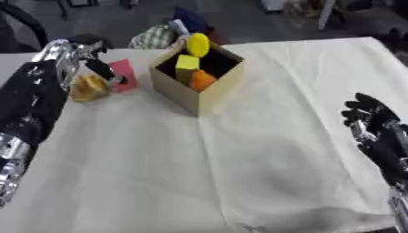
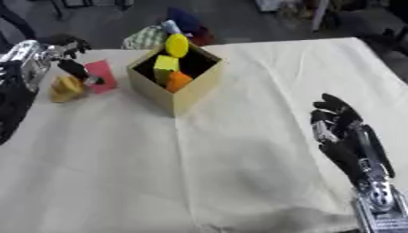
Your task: Pick up objects on the table and place them in the box.
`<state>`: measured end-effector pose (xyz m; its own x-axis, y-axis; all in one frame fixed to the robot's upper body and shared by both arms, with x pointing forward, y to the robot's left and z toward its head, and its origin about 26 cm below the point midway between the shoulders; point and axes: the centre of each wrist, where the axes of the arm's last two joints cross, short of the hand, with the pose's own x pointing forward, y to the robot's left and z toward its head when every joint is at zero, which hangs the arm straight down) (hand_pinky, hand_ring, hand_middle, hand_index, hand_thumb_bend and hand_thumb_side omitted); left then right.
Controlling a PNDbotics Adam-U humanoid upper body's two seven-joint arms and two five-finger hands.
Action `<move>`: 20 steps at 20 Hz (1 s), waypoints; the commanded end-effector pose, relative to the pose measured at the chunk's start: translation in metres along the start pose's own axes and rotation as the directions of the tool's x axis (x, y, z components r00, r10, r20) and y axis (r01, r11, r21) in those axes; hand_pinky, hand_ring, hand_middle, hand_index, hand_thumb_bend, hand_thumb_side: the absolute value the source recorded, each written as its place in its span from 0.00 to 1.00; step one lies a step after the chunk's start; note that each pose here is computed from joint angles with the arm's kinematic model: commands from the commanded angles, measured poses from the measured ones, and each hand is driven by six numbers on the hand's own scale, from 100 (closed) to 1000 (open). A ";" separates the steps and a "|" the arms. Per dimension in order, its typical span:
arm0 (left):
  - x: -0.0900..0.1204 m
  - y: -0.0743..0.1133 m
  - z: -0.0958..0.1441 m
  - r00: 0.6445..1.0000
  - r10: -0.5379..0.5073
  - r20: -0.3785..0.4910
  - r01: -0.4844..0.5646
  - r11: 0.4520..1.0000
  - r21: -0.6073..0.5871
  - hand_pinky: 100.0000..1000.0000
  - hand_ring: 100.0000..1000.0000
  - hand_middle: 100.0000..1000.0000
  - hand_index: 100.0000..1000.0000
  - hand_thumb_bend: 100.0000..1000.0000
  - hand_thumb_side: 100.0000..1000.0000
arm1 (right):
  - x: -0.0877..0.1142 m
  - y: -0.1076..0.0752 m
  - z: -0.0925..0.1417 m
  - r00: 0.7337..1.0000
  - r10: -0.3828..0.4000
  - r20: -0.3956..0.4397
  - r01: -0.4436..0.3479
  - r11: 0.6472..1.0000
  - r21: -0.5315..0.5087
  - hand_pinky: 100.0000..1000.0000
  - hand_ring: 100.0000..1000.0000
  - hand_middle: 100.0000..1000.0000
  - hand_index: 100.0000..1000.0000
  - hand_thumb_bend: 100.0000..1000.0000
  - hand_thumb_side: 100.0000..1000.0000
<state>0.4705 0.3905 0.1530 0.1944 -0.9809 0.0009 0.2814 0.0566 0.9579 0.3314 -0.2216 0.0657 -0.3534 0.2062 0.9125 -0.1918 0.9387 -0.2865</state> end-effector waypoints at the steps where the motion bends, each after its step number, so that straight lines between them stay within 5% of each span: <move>1: -0.004 0.005 0.000 0.999 0.025 -0.027 -0.024 0.998 0.053 0.73 0.70 0.75 0.89 0.56 0.31 | 0.006 -0.006 -0.004 1.000 0.014 0.023 -0.014 1.000 0.002 0.76 0.77 0.76 0.89 0.00 0.43; 5: -0.004 -0.008 -0.002 0.998 0.059 -0.026 -0.058 0.997 0.051 0.69 0.64 0.68 0.82 0.49 0.22 | 0.007 -0.006 -0.005 1.000 0.013 0.026 -0.013 1.000 0.003 0.76 0.77 0.76 0.89 0.00 0.43; 8: -0.003 -0.011 -0.002 0.998 0.063 -0.028 -0.061 0.995 0.079 0.59 0.51 0.52 0.70 0.37 0.01 | 0.007 -0.007 -0.005 1.000 0.012 0.027 -0.012 1.000 0.001 0.76 0.77 0.76 0.89 0.00 0.43; 11: -0.003 -0.003 0.000 0.997 0.069 -0.029 -0.064 0.985 0.158 0.51 0.41 0.40 0.59 0.28 0.00 | 0.007 -0.007 -0.005 1.000 0.011 0.027 -0.011 1.000 -0.001 0.76 0.77 0.76 0.89 0.00 0.43; 20: 0.013 0.097 0.039 0.984 0.055 0.170 -0.135 0.851 0.508 0.45 0.35 0.32 0.53 0.18 0.00 | 0.003 -0.010 -0.001 1.000 0.019 0.011 -0.019 1.000 -0.014 0.76 0.77 0.76 0.89 0.00 0.43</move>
<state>0.4685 0.3742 0.2232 0.0713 -0.9904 0.1187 -0.1734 0.1049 0.9793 0.3316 -0.2237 0.0658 -0.3528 0.2045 0.9131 -0.1853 0.9412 -0.2824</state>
